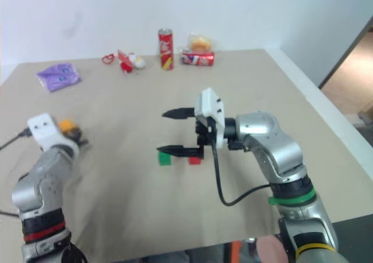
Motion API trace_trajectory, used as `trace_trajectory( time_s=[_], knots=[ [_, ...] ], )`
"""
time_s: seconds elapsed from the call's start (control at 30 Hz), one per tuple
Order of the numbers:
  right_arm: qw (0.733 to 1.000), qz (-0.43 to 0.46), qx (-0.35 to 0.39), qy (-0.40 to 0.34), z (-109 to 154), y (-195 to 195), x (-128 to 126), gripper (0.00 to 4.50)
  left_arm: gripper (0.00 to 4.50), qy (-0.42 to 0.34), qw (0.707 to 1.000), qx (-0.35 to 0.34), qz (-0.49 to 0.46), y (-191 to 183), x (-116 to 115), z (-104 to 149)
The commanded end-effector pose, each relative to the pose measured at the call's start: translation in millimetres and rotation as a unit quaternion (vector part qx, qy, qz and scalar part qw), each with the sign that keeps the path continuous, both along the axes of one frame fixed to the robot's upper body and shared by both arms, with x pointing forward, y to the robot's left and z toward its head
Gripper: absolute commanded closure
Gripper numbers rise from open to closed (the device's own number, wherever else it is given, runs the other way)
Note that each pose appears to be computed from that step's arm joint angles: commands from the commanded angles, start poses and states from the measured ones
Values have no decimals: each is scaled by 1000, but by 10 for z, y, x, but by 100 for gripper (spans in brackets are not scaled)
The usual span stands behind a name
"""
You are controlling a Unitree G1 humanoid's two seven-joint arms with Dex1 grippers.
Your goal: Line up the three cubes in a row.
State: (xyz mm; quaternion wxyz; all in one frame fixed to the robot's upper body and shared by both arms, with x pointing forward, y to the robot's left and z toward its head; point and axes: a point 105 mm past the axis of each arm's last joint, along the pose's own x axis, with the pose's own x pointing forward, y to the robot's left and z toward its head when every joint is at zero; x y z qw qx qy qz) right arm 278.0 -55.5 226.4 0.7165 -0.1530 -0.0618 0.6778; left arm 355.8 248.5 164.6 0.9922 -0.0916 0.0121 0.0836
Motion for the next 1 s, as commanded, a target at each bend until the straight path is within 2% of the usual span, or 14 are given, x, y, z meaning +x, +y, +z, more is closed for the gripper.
trace_trajectory(
  time_s=[0.03,0.1,0.2,0.27,0.33,0.47,0.63,0.83,1.0],
  knots=[
    [1000,21,-6,0,86,-173,-115,0,319,-74,983,47,-161,-349,68,267],
    [1000,22,-19,11,43,-279,-133,0,319,-71,958,92,-262,-551,31,212],
    [999,7,-28,30,21,-468,-137,0,319,-58,899,144,-409,-776,-110,58],
    [999,-3,-24,39,41,-552,-139,0,319,-53,866,163,-470,-835,-184,-16],
    [999,-20,-20,46,56,-652,-134,0,319,-46,820,162,-548,-901,-297,-99],
    [997,-50,-17,54,41,-761,-117,0,319,-25,737,158,-656,-975,-473,-232],
    [996,-68,-16,48,30,-761,-143,0,319,7,662,177,-728,-1021,-541,-362],
    [995,-87,-13,45,37,-784,-182,0,319,41,611,205,-764,-979,-513,-492],
    [994,-96,-8,43,55,-782,-198,0,319,54,612,237,-752,-924,-365,-583]
  ],
)
